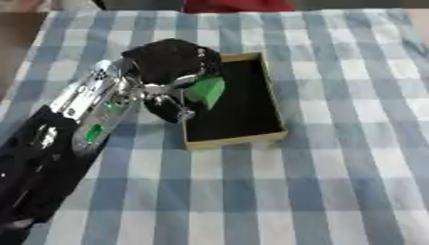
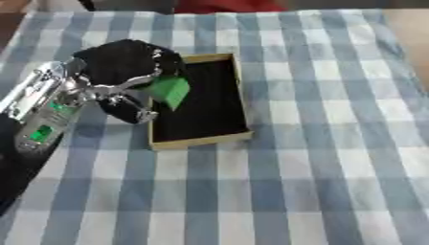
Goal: Pick up objects on the table and place them in the box.
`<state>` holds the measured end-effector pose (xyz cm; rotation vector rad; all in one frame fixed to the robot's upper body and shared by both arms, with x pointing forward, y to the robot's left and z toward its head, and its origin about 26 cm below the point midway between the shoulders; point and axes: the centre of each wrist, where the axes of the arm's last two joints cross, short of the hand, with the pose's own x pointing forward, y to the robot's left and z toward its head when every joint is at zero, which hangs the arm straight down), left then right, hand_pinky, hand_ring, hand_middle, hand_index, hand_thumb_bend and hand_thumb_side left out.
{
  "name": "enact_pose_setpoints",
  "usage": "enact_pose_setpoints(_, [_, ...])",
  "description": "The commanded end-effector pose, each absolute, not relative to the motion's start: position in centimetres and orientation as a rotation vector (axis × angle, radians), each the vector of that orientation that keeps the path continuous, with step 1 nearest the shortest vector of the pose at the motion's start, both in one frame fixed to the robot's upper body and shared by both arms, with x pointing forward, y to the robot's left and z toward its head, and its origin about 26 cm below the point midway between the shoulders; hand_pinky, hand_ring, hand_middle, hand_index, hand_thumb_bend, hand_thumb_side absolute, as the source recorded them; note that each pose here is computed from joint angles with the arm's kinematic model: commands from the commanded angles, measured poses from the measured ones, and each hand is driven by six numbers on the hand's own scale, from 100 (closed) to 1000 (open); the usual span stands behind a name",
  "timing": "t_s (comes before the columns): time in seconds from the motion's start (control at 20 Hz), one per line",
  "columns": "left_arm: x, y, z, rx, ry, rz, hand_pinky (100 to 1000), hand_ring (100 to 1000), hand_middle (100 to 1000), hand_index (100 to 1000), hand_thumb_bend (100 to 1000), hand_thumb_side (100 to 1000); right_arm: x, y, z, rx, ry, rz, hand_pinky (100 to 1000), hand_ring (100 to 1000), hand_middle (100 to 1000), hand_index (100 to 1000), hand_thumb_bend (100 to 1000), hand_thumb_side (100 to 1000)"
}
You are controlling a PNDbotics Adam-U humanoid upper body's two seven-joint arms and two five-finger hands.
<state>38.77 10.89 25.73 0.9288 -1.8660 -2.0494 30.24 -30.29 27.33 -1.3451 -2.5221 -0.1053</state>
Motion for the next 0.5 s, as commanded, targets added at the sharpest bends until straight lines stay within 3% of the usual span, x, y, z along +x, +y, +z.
enact_pose_setpoints(0.05, [38.78,10.63,26.78,0.957,-1.904,-2.017,662,743,739,831,207,106,29.87,-30.31,28.08,-1.355,-2.548,-0.111,783,738,747,791,100,1000])
enact_pose_setpoints(0.5, [38.65,9.66,26.88,0.934,-1.92,-2.03,665,745,741,835,222,124,29.89,-30.21,28.06,-1.345,-2.548,-0.116,781,736,746,790,100,1000])
